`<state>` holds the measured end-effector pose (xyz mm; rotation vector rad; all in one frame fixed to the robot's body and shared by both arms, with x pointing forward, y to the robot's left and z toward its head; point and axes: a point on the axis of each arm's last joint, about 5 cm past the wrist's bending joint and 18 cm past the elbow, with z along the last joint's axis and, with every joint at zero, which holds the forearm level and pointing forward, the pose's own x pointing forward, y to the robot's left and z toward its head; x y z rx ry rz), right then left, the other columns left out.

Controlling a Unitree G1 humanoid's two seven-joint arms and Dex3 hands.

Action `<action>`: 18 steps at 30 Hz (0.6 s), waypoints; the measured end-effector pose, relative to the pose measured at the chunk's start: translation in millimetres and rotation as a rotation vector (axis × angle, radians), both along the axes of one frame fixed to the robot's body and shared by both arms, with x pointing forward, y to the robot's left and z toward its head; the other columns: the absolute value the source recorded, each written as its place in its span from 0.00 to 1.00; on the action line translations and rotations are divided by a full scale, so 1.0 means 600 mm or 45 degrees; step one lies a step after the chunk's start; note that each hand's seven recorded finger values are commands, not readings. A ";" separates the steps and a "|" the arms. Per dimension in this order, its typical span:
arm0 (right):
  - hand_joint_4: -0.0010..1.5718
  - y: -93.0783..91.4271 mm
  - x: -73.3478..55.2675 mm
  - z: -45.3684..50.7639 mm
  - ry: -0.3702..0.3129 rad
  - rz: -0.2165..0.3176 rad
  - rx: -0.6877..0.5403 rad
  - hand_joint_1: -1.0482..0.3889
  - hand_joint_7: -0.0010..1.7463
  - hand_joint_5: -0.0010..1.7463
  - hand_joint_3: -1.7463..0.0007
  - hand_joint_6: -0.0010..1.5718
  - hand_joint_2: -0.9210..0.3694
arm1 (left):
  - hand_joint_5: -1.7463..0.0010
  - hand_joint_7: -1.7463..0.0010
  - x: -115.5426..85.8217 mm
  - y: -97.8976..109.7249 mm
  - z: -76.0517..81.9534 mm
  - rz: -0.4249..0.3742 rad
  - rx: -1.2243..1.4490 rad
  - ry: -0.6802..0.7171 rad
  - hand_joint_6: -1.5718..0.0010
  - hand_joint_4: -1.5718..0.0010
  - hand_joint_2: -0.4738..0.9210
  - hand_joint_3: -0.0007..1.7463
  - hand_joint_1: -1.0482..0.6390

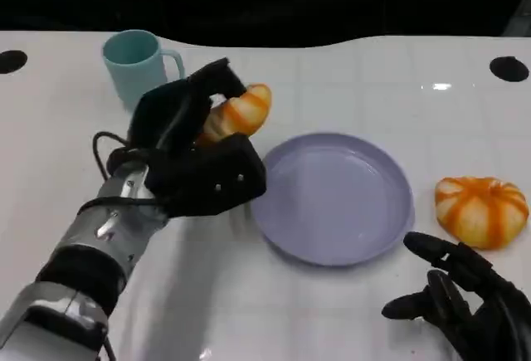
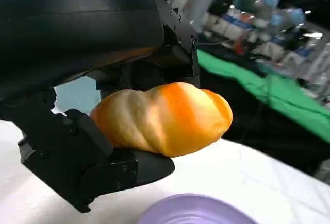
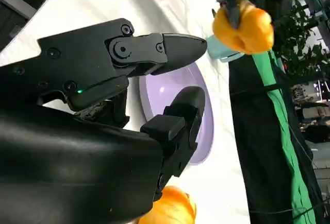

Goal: Grasp the bread from the table and place it into the plate.

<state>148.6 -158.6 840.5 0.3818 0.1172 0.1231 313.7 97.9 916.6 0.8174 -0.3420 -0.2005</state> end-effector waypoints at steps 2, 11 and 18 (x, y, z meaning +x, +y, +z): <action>0.52 0.000 0.000 0.000 0.000 0.001 0.000 0.19 0.35 0.59 0.82 0.55 0.00 | 0.00 0.00 -0.003 -0.012 0.004 -0.068 0.025 -0.039 0.56 0.43 0.63 0.74 0.57; 0.53 0.000 0.002 -0.001 0.002 -0.003 0.005 0.18 0.35 0.59 0.83 0.55 0.00 | 0.00 0.00 0.000 -0.061 0.039 -0.333 0.072 -0.127 0.53 0.41 0.66 0.74 0.53; 0.53 0.000 0.002 -0.003 0.013 -0.001 0.009 0.18 0.35 0.59 0.83 0.55 0.00 | 0.00 0.00 -0.004 -0.074 0.037 -0.415 0.092 -0.092 0.53 0.41 0.66 0.74 0.53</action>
